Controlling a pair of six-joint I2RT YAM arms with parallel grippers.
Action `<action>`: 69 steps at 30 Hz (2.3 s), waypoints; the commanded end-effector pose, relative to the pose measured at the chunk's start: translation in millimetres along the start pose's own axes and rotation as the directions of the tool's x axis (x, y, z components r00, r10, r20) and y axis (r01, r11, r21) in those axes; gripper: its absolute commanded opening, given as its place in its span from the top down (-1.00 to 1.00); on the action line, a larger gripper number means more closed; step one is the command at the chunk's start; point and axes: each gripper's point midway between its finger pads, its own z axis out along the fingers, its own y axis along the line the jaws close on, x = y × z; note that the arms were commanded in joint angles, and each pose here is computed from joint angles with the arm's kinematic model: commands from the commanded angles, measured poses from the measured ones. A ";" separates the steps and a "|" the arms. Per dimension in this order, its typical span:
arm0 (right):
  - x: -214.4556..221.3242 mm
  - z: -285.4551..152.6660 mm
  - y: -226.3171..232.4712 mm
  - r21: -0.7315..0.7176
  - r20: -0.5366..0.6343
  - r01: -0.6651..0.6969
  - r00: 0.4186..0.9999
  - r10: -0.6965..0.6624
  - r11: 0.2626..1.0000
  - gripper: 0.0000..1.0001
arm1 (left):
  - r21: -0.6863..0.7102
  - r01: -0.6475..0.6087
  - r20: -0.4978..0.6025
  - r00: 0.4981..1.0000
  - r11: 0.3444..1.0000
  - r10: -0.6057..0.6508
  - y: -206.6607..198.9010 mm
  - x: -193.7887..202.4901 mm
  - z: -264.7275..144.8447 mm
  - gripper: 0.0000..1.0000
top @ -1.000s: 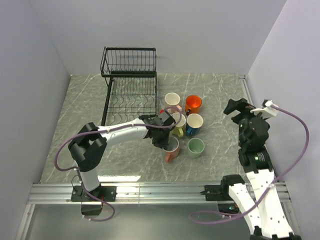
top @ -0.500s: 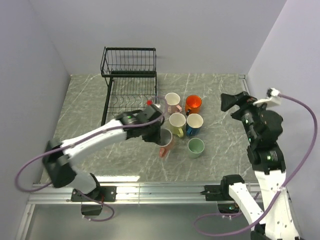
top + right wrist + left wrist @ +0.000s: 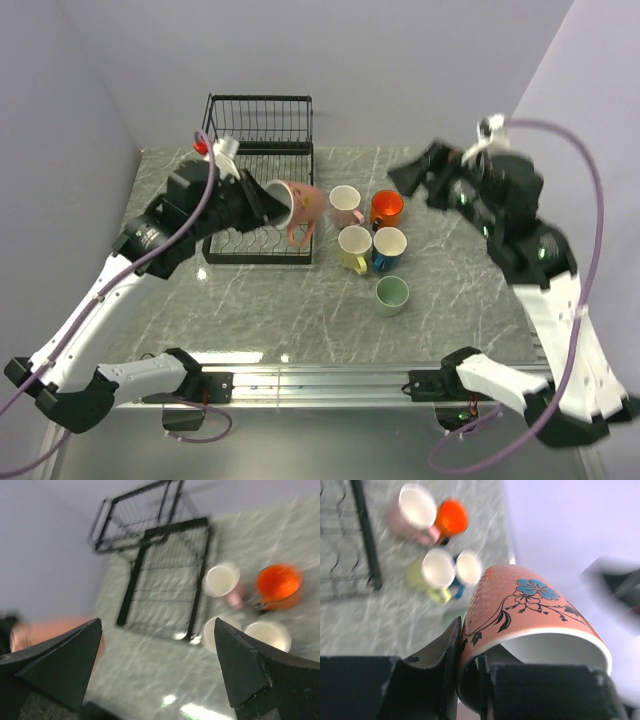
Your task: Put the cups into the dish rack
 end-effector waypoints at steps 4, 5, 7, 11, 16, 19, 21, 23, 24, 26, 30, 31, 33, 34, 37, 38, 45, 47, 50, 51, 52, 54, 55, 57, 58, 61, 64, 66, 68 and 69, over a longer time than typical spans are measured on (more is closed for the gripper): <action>76.9 -24.4 85.6 -0.526 -0.364 -0.363 0.913 0.183 0.769 -0.99 | 0.434 0.027 0.123 0.989 0.900 -0.088 -86.3 -76.3 -23.9 0.99; 80.7 -26.9 91.8 -0.548 -0.387 -0.377 0.906 0.174 0.747 -0.99 | 0.464 0.028 0.129 0.987 0.885 -0.099 -93.6 -82.6 -22.2 0.99; 88.6 -31.1 106.4 -0.590 -0.438 -0.412 0.886 0.154 0.695 -0.99 | 0.505 0.035 0.110 0.988 0.862 -0.105 -100.4 -84.9 -20.3 0.99; 100.9 -26.5 123.1 -0.615 -0.482 -0.444 0.866 0.135 0.651 -0.99 | 0.587 0.087 0.052 0.988 0.805 -0.145 -111.7 -82.5 -13.4 0.99; 90.9 -22.4 135.9 -0.655 -0.458 -0.430 0.880 0.127 0.622 -0.99 | 0.610 0.120 0.025 0.985 0.784 -0.170 -108.7 -78.1 -5.3 0.99; 81.5 -28.1 143.8 -0.695 -0.433 -0.415 0.893 0.120 0.587 -0.95 | 0.614 0.142 -0.010 0.985 0.777 -0.172 -106.7 -73.0 0.1 0.99; 79.3 -29.1 145.1 -0.706 -0.425 -0.411 0.897 0.119 0.577 -0.94 | 0.615 0.153 -0.030 0.985 0.774 -0.171 -105.6 -70.5 3.2 0.99; 76.2 -31.8 148.4 -0.726 -0.417 -0.406 0.902 0.115 0.556 -0.93 | 0.611 0.156 -0.034 0.985 0.776 -0.171 -104.4 -70.7 5.3 0.99; 77.2 -29.3 147.9 -0.721 -0.420 -0.408 0.900 0.115 0.561 -0.93 | 0.616 0.155 -0.035 0.985 0.773 -0.170 -104.9 -71.4 4.3 0.99; 78.6 -24.5 147.1 -0.714 -0.419 -0.403 0.901 0.111 0.572 -0.92 | 0.636 0.160 -0.047 0.984 0.755 -0.169 -107.7 -72.5 3.3 0.99; 76.6 -12.2 148.7 -0.703 -0.420 -0.412 0.898 0.129 0.579 -0.86 | 0.678 0.181 -0.131 0.983 0.712 -0.126 -113.1 -59.2 2.0 0.99; 76.2 -10.5 149.5 -0.704 -0.419 -0.412 0.899 0.130 0.579 -0.83 | 0.682 0.189 -0.144 0.982 0.707 -0.124 -113.2 -57.5 2.5 0.99; 74.1 -6.3 149.3 -0.701 -0.408 -0.404 0.903 0.134 0.588 -0.73 | 0.685 0.194 -0.170 0.980 0.702 -0.105 -111.6 -50.7 3.7 1.00; 72.5 -5.8 149.8 -0.703 -0.400 -0.397 0.907 0.134 0.590 -0.67 | 0.686 0.206 -0.187 0.977 0.698 -0.105 -110.8 -48.1 4.0 0.99; 67.9 -2.2 150.9 -0.703 -0.383 -0.389 0.913 0.144 0.595 -0.50 | 0.691 0.223 -0.213 0.972 0.687 -0.101 -108.2 -41.7 4.3 0.99; 67.2 -1.5 151.1 -0.704 -0.381 -0.391 0.912 0.149 0.594 -0.44 | 0.687 0.231 -0.223 0.969 0.689 -0.103 -105.6 -39.4 5.8 0.99; 56.0 1.7 157.7 -0.717 -0.363 -0.391 0.916 0.171 0.577 0.69 | 0.654 0.242 -0.237 0.965 0.717 -0.110 -97.6 -34.8 14.9 0.99; 55.3 4.8 158.3 -0.714 -0.364 -0.395 0.915 0.175 0.579 0.78 | 0.643 0.249 -0.239 0.964 0.724 -0.119 -94.3 -34.2 18.2 0.99; 50.0 7.6 162.0 -0.716 -0.359 -0.394 0.916 0.180 0.576 1.00 | 0.614 0.253 -0.248 0.961 0.748 -0.122 -87.7 -30.2 24.9 0.89; 49.9 10.8 161.2 -0.709 -0.355 -0.388 0.918 0.178 0.589 1.00 | 0.603 0.201 -0.205 0.974 0.772 -0.094 -82.6 -31.7 29.6 0.85; 39.4 6.8 166.3 -0.720 -0.330 -0.367 0.928 0.174 0.589 1.00 | 0.459 0.253 -0.257 0.955 0.851 -0.146 -57.6 -18.4 41.7 0.70; 31.0 15.6 165.6 -0.708 -0.278 -0.314 0.947 0.159 0.632 1.00 | 0.304 0.192 -0.089 0.981 0.933 -0.172 -38.7 -46.0 46.4 0.31; 21.0 10.5 170.0 -0.704 -0.267 -0.298 0.952 0.149 0.645 1.00 | 0.237 0.154 -0.048 0.988 0.959 -0.147 -25.6 -50.3 47.9 0.00; 19.1 26.3 163.2 -0.659 -0.248 -0.269 0.959 0.135 0.702 1.00 | 0.061 0.161 -0.013 0.987 0.985 -0.161 5.1 -53.0 44.7 -0.25; 6.0 25.0 166.2 -0.667 -0.219 -0.249 0.966 0.135 0.702 1.00 | 0.003 0.141 -0.007 0.990 0.990 -0.141 17.2 -52.6 46.1 -0.30; 4.4 52.9 154.7 -0.596 -0.213 -0.245 0.967 0.144 0.765 1.00 | -0.181 0.134 0.029 0.991 0.974 -0.131 53.5 -48.3 33.5 -0.49; -2.1 81.3 144.7 -0.502 -0.187 -0.205 0.974 0.127 0.840 1.00 | -0.299 0.152 0.059 0.988 0.942 -0.141 81.5 -39.0 15.5 -0.55; -8.0 110.6 128.5 -0.364 -0.145 -0.163 0.983 0.116 0.917 1.00 | -0.371 0.163 0.083 0.986 0.914 -0.142 100.8 -32.7 7.2 -0.55; -27.5 137.1 122.8 -0.260 -0.052 -0.104 0.994 0.094 0.960 1.00 | -0.400 0.172 0.091 0.985 0.900 -0.147 111.8 -23.0 -4.1 -0.51; -20.2 146.3 114.0 -0.193 -0.068 -0.087 0.995 0.075 0.977 1.00 | -0.406 0.179 0.092 0.984 0.896 -0.154 114.6 -19.1 -7.2 -0.50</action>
